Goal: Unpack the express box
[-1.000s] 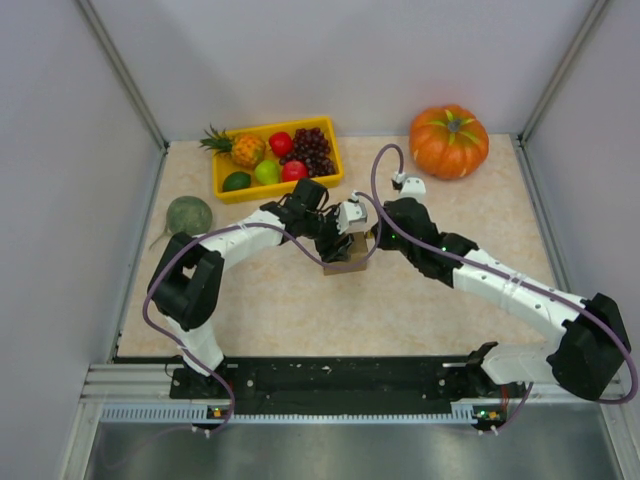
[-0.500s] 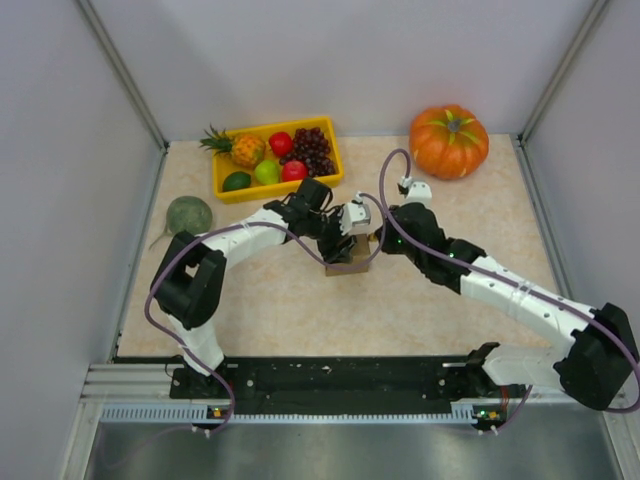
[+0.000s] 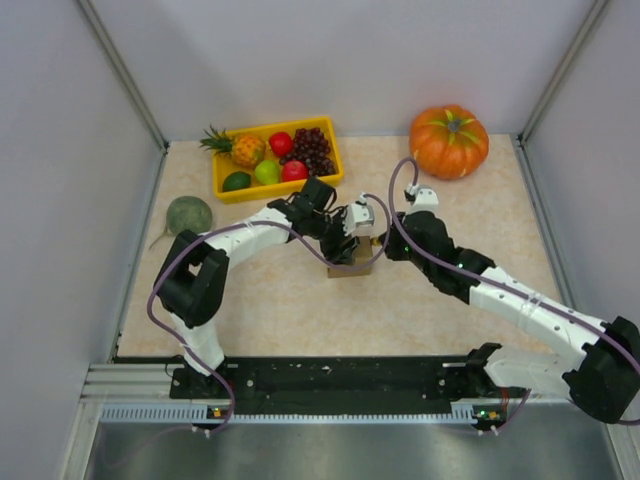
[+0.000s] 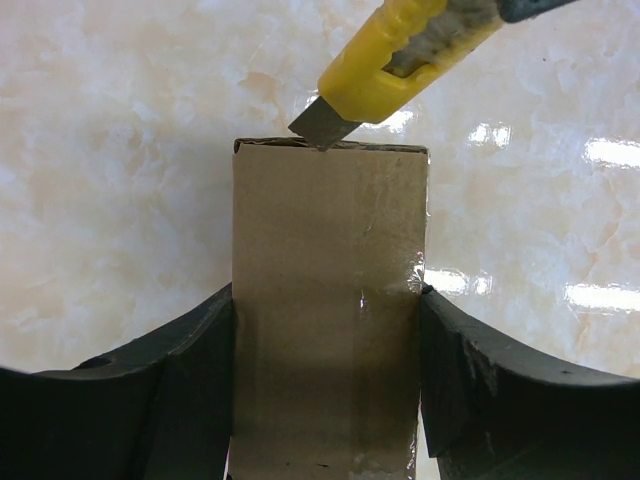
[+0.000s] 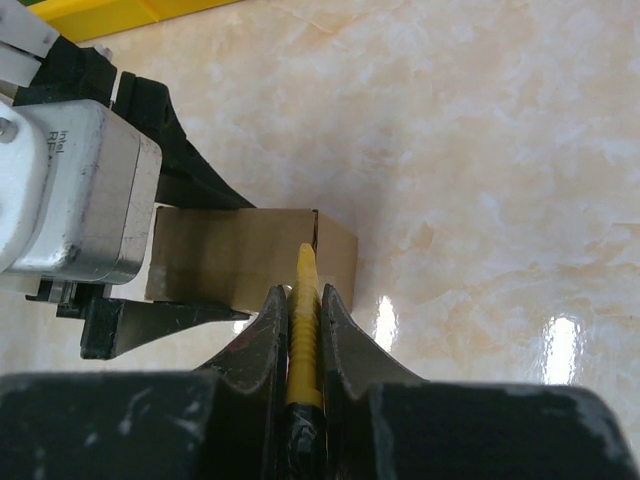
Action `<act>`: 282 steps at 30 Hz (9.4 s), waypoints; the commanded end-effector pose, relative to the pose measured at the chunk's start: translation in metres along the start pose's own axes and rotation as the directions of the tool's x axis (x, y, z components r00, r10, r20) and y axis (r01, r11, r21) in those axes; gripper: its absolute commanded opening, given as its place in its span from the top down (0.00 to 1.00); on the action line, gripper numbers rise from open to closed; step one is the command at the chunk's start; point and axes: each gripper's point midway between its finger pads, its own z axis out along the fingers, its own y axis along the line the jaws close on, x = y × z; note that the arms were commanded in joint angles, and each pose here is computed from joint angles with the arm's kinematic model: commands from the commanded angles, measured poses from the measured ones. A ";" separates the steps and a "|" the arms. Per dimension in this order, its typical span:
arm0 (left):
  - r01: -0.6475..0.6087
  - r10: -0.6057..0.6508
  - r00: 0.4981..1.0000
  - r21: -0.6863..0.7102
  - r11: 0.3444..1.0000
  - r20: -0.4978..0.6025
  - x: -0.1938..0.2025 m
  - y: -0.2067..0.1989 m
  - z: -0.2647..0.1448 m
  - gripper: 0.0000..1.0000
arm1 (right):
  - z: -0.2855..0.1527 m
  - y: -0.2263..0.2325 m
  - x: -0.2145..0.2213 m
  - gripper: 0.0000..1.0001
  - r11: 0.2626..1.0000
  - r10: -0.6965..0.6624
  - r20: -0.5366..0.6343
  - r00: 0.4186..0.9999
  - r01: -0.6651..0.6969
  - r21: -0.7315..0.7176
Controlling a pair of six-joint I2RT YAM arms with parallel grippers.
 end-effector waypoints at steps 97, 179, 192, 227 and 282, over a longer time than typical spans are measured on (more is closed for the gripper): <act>0.787 -0.782 0.612 -0.199 0.585 0.120 0.041 0.027 -0.035 0.47 | 0.064 0.051 -0.027 1.00 0.998 -0.034 0.015 0.999 0.035 -0.058; 0.345 -0.299 0.927 -0.202 0.917 0.225 -0.078 0.052 -0.076 0.01 | -0.004 -0.049 0.016 1.00 0.974 0.099 0.116 0.988 -0.120 0.192; 0.009 -0.009 1.000 -0.050 0.999 0.001 -0.051 0.038 -0.009 0.05 | -0.010 -0.065 0.019 1.00 0.968 0.182 0.091 0.979 -0.195 0.157; -0.036 0.029 0.989 -0.041 0.999 -0.143 0.006 0.028 0.022 0.53 | 0.025 -0.039 -0.075 1.00 0.962 0.265 0.251 0.931 -0.272 -0.007; 0.099 -0.096 0.985 0.012 0.995 -0.146 0.013 0.032 0.024 0.57 | 0.041 -0.041 -0.062 1.00 0.970 0.232 0.194 0.953 -0.241 0.026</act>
